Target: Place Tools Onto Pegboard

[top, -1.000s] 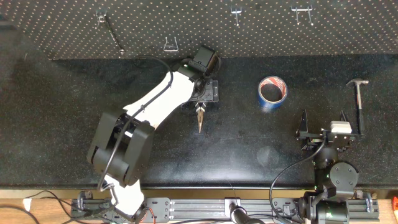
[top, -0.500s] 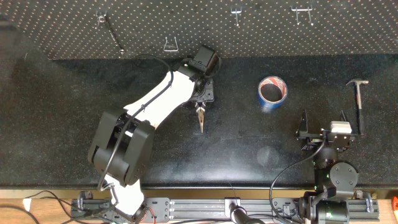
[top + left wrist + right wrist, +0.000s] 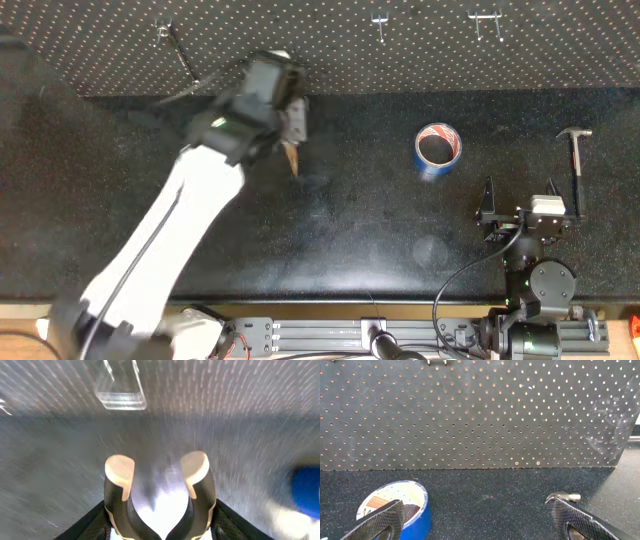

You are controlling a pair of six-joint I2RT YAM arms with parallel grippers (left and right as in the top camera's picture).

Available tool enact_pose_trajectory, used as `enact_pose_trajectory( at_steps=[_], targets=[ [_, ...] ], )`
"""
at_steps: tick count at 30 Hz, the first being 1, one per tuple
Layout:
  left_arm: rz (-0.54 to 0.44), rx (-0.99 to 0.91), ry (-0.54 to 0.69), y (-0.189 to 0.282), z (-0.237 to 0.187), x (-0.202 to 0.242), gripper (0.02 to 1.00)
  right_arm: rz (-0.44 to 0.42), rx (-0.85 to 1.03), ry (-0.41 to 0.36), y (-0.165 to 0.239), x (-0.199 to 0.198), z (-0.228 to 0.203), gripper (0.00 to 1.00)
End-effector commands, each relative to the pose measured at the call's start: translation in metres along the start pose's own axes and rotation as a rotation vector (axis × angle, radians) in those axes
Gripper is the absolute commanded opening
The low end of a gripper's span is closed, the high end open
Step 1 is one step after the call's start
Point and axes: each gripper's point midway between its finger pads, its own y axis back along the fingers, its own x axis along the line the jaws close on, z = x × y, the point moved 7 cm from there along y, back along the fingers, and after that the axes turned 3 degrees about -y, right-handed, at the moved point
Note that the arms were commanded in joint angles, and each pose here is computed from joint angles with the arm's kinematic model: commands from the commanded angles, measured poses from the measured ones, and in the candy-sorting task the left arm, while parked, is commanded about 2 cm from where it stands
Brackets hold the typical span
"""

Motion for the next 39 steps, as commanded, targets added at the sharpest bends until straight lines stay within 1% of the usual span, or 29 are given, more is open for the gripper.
enact_pose_trajectory(
  at_steps=[1,2,3,5,9,11,12,13,14,15,16,22,24,26,30,33,35,39],
  targets=[
    [0.102,-0.5,-0.287,0.076,0.07,0.008,0.029,0.0,0.003,-0.015,0.0,0.0,-0.002,0.961],
    [0.107,-0.55,-0.304,0.076,0.08,0.006,0.029,0.0,0.003,-0.015,0.0,0.0,-0.002,0.961],
    [0.116,-0.561,-0.299,0.071,0.084,0.008,0.029,0.0,0.003,-0.015,0.0,0.0,-0.002,0.961],
    [0.153,-0.535,-0.272,0.048,0.092,0.023,0.029,0.0,0.003,-0.015,0.0,0.0,-0.002,0.961],
    [0.154,-0.628,-0.238,0.033,0.105,0.023,0.029,0.0,0.003,-0.015,0.0,0.0,-0.002,0.963],
    [0.128,-0.636,-0.243,0.022,0.108,0.019,0.027,0.0,0.003,-0.015,0.0,0.0,-0.002,0.961],
    [0.113,-0.64,-0.242,0.023,0.106,0.019,0.029,0.0,0.003,-0.015,0.0,0.0,-0.002,0.961],
    [0.073,-0.686,-0.242,0.034,0.1,0.021,0.029,0.0,0.003,-0.015,0.0,0.0,-0.002,0.961],
    [0.058,-0.78,-0.222,0.046,0.094,0.025,0.027,0.0,0.003,-0.015,0.0,0.0,-0.002,0.961],
    [0.039,-0.849,-0.212,0.043,0.091,0.024,0.027,0.0,0.003,-0.015,0.0,0.0,-0.002,0.961],
    [0.032,-0.851,-0.215,0.035,0.09,0.024,0.029,0.0,0.003,-0.015,0.0,0.0,-0.002,0.961],
    [0.062,-0.771,-0.215,-0.005,0.087,0.033,0.029,0.0,0.003,-0.015,0.0,0.0,-0.002,0.961],
    [0.045,-0.753,-0.226,-0.018,0.086,0.03,0.027,0.0,0.003,-0.015,0.0,0.0,-0.002,0.961],
    [-0.002,-0.735,-0.247,-0.03,0.084,0.024,0.029,0.0,0.003,-0.015,0.0,0.0,-0.002,0.961],
    [-0.013,-0.689,-0.26,-0.049,0.078,0.022,0.031,0.0,0.003,-0.015,0.0,0.0,-0.002,0.961],
    [0.004,-0.615,-0.267,-0.058,0.068,0.026,0.029,0.0,0.003,-0.015,0.0,0.0,-0.002,0.961],
    [0.041,-0.589,-0.26,-0.06,0.065,0.031,0.029,0.0,0.003,-0.015,0.0,0.0,-0.002,0.961],
    [0.082,-0.538,-0.256,-0.065,0.058,0.037,0.029,0.0,0.003,-0.015,0.0,0.0,-0.002,0.961]
  ],
)
